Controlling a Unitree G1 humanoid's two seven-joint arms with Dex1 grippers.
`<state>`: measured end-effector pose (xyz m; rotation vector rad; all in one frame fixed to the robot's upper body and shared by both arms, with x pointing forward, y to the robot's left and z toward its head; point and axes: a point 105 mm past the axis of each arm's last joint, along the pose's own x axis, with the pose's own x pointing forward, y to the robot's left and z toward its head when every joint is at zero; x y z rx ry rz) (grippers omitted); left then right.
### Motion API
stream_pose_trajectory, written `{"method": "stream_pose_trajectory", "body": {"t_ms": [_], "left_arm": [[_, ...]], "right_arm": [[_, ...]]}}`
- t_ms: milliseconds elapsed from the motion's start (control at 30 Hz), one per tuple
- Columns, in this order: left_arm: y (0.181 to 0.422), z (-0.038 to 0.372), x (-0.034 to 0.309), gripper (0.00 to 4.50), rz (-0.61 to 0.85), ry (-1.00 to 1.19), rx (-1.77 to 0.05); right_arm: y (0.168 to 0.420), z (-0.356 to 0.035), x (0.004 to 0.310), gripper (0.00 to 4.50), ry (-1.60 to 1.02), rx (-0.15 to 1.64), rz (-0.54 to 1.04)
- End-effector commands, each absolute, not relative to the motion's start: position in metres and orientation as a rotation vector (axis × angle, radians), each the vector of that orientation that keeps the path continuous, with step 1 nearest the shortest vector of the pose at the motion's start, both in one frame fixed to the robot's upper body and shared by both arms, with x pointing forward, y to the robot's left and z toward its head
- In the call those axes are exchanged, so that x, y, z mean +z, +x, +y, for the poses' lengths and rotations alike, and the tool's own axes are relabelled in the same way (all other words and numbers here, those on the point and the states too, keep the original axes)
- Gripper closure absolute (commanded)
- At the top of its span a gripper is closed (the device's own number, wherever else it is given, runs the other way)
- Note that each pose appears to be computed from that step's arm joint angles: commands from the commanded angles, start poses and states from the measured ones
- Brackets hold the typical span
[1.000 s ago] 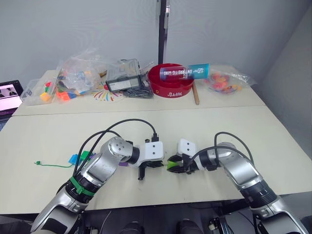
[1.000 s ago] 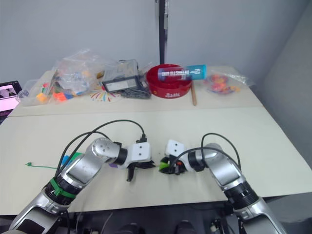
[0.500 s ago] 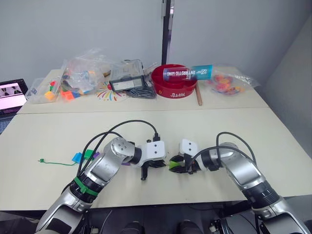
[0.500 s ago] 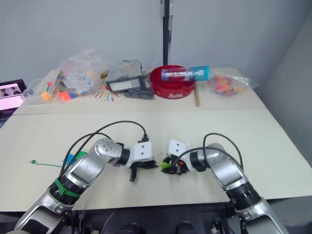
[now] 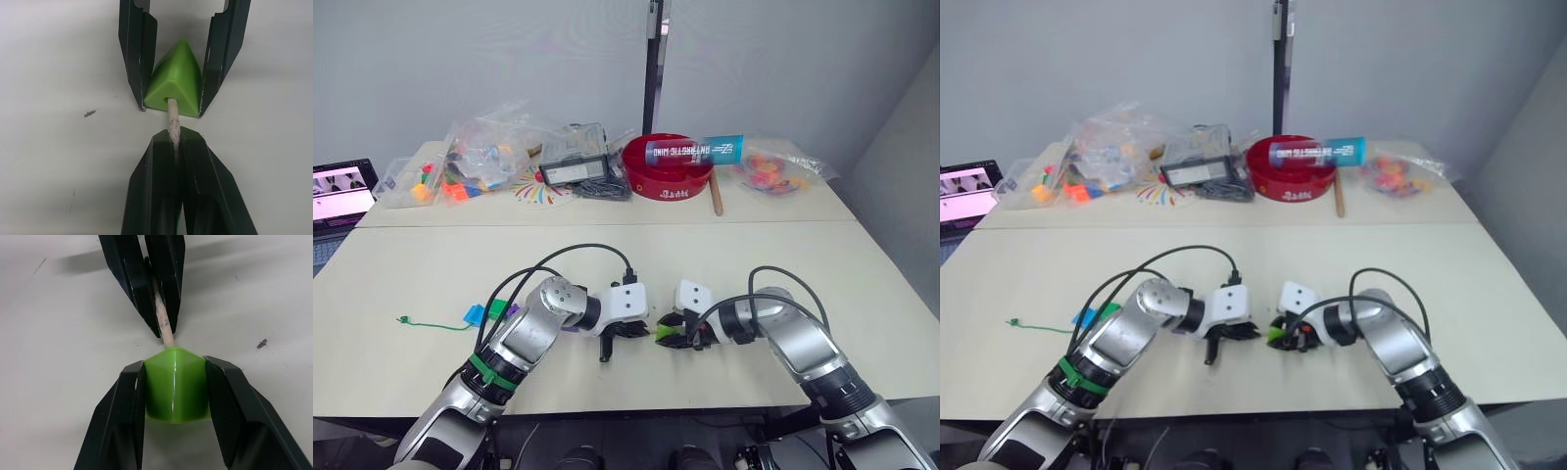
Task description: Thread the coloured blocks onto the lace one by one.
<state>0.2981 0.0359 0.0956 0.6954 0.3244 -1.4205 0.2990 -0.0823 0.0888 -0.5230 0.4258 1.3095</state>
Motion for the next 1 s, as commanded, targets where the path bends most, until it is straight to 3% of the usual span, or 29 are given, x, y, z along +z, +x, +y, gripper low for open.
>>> {"method": "stream_pose_trajectory", "body": {"t_ms": [33, 667, 1000], "left_arm": [[0.28, 0.021, 0.097, 4.5, 0.276, 0.709, -1.554], [0.282, 0.057, 0.099, 4.5, 0.33, 0.74, -1.466], [0.274, 0.035, 0.1, 4.5, 0.278, 0.69, -1.532]], "right_arm": [[0.29, -0.063, 0.086, 3.19, -0.501, 1.365, 0.393], [0.29, -0.066, 0.084, 3.19, -0.525, 1.367, 0.4], [0.291, -0.062, 0.089, 3.19, -0.52, 1.37, 0.382]]}}
